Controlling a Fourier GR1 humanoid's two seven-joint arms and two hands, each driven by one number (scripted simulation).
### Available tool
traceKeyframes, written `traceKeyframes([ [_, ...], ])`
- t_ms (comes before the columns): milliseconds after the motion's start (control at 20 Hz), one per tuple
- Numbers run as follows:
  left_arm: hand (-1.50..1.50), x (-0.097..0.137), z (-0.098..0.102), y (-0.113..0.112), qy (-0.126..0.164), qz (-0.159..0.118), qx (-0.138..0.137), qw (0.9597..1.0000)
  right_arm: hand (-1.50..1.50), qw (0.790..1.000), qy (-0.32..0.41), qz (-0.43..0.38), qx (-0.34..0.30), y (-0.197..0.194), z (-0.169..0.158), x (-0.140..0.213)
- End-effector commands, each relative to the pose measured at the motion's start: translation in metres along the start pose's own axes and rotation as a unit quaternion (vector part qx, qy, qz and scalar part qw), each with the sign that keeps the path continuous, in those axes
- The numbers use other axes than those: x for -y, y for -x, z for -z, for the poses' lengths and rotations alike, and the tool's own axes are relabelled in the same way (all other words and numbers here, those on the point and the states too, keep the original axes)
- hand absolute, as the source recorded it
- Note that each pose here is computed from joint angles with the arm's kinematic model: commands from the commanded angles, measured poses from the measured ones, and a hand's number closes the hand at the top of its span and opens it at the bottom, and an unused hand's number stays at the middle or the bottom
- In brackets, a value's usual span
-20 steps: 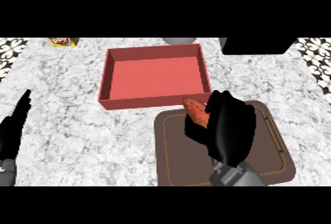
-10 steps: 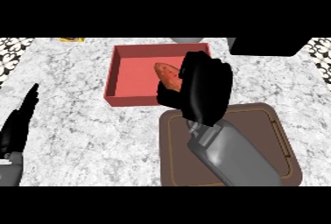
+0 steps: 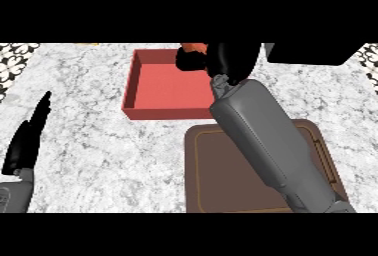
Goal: Pick the sweet potato from the tray and place it in the cardboard box
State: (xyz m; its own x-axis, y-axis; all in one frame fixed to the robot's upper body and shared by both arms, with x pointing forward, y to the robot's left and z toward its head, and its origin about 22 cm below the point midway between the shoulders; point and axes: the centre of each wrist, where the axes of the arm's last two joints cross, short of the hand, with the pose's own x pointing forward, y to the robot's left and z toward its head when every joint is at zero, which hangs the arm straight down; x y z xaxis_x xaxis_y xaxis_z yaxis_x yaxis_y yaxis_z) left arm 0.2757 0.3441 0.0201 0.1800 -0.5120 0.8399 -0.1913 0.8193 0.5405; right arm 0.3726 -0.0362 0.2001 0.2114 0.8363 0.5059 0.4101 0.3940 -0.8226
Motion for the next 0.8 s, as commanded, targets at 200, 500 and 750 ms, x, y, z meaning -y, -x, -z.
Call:
traceKeyframes([
  [200,0.00,0.000,-0.003,0.003,0.006,0.004,0.013,0.9999,1.50,0.996,0.001,0.048,-0.072,0.000,0.048,-0.031],
  [500,0.00,-0.004,0.003,-0.014,0.011,0.000,0.017,0.9998,1.50,0.994,0.001,0.007,-0.109,0.036,0.059,-0.068],
  [750,0.00,0.013,0.010,-0.012,0.014,0.001,0.024,0.9996,-1.50,0.980,-0.038,0.075,-0.178,0.041,0.065,-0.072],
])
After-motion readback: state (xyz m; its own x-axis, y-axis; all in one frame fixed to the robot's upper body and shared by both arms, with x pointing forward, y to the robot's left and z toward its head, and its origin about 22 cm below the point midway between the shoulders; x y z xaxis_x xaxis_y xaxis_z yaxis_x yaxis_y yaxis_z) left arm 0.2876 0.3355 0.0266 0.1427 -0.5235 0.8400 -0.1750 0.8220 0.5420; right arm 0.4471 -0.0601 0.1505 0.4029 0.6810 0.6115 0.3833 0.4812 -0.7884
